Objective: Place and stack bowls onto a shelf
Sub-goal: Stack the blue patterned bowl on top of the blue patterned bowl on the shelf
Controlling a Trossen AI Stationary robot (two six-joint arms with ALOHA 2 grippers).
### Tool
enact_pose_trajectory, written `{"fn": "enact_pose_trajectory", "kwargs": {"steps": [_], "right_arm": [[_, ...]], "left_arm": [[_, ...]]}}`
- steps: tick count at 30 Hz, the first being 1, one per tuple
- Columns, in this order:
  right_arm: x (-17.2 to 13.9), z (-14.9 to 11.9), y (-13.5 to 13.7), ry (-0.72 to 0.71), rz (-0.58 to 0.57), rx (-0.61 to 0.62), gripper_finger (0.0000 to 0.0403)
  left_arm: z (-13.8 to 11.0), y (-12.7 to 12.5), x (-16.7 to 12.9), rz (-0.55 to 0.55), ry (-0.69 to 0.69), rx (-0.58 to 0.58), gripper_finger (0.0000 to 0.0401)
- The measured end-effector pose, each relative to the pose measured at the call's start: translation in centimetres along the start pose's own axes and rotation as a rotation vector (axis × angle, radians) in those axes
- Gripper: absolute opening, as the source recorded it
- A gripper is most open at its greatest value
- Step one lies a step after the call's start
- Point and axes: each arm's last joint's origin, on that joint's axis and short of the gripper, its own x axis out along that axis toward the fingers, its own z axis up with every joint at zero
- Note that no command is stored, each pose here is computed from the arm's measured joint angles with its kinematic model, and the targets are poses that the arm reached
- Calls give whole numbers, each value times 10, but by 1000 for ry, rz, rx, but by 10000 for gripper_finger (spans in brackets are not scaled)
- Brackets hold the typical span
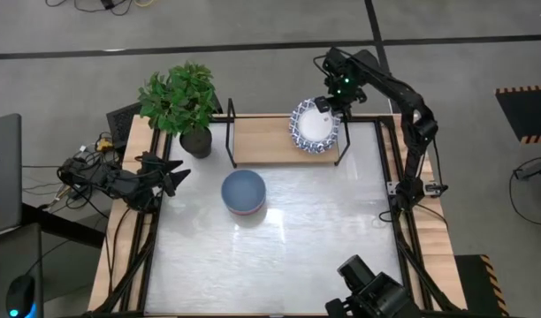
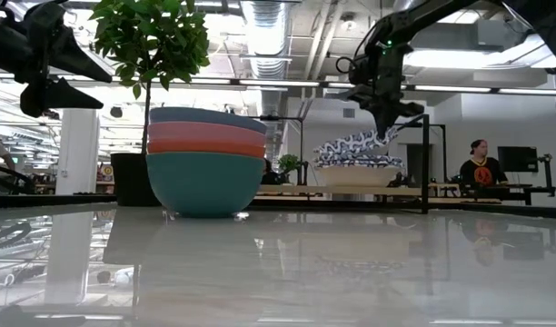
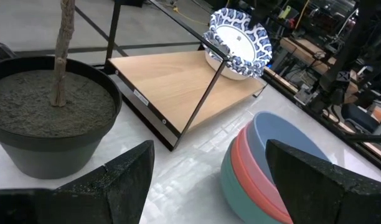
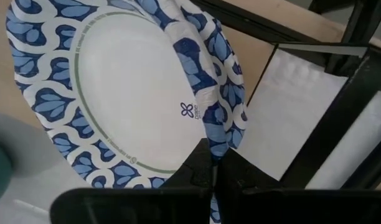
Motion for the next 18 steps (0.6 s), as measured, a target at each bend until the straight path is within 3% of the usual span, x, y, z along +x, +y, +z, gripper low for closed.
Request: {"fn": "enact_pose_trajectory", "kwargs": {"steps": [10,18], "right_arm": [[-1,1,-2,17,79,1,23],[-1,1,-5,16,66,-8,23]], "left_arm": [[0,0,0,0,0,0,293],[0,0,0,0,0,3,293]]}}
